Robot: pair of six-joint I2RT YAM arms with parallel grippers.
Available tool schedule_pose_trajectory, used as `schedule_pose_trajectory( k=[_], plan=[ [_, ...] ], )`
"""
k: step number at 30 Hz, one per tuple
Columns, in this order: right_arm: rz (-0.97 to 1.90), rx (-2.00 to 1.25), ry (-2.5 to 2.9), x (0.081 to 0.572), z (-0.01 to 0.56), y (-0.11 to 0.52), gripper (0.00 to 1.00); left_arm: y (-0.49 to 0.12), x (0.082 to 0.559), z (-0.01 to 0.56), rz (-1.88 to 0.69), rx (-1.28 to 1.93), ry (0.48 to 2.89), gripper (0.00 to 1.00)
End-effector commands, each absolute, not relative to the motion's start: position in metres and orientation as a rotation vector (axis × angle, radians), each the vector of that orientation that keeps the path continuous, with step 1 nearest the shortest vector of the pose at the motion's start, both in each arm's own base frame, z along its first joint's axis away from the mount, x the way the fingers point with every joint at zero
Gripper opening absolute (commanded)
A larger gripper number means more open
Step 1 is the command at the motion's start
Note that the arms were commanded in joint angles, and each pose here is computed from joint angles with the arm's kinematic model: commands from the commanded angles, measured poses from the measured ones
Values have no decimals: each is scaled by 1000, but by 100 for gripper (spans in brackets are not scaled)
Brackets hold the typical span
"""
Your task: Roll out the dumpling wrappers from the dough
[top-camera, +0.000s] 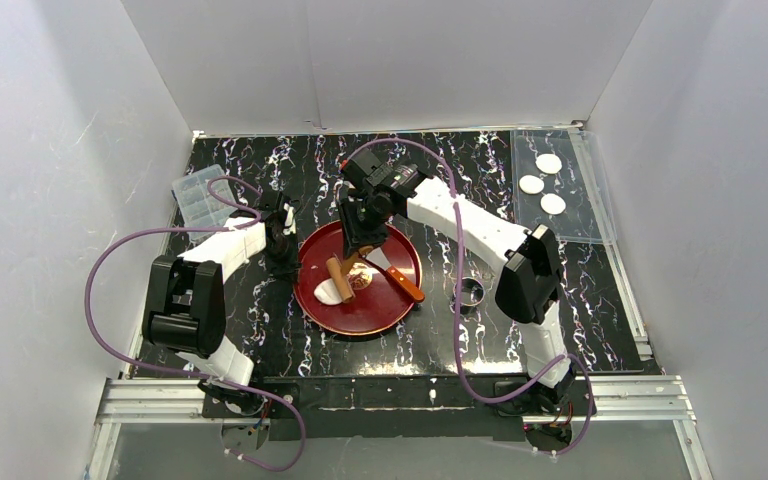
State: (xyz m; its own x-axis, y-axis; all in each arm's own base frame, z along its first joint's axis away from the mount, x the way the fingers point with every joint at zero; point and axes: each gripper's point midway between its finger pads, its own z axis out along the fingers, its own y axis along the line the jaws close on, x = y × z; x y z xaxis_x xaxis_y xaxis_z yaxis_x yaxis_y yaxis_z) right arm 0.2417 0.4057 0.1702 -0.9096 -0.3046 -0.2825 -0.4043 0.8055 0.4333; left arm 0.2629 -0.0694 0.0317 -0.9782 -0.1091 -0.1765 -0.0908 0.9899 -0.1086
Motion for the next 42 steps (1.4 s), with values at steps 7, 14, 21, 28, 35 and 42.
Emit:
schedule_pose_trajectory(
  k=[7, 14, 21, 28, 35, 42],
  plan=[
    [693, -581, 2840, 245, 134, 410, 1, -57, 266, 39, -61, -131, 2916, 0],
    [544, -583, 2893, 239, 104, 384, 1, -57, 266, 39, -64, -131, 2915, 0],
    [444, -563, 2876, 247, 105, 357, 1, -58, 267, 40, -65, -132, 2912, 0],
    [554, -561, 2884, 242, 110, 376, 1, -58, 267, 41, -67, -131, 2907, 0],
    [711, -623, 2903, 219, 110, 418, 1, -58, 267, 42, -69, -131, 2907, 0],
    [780, -626, 2881, 219, 113, 430, 1, -57, 265, 38, -58, -128, 2917, 0]
  ],
)
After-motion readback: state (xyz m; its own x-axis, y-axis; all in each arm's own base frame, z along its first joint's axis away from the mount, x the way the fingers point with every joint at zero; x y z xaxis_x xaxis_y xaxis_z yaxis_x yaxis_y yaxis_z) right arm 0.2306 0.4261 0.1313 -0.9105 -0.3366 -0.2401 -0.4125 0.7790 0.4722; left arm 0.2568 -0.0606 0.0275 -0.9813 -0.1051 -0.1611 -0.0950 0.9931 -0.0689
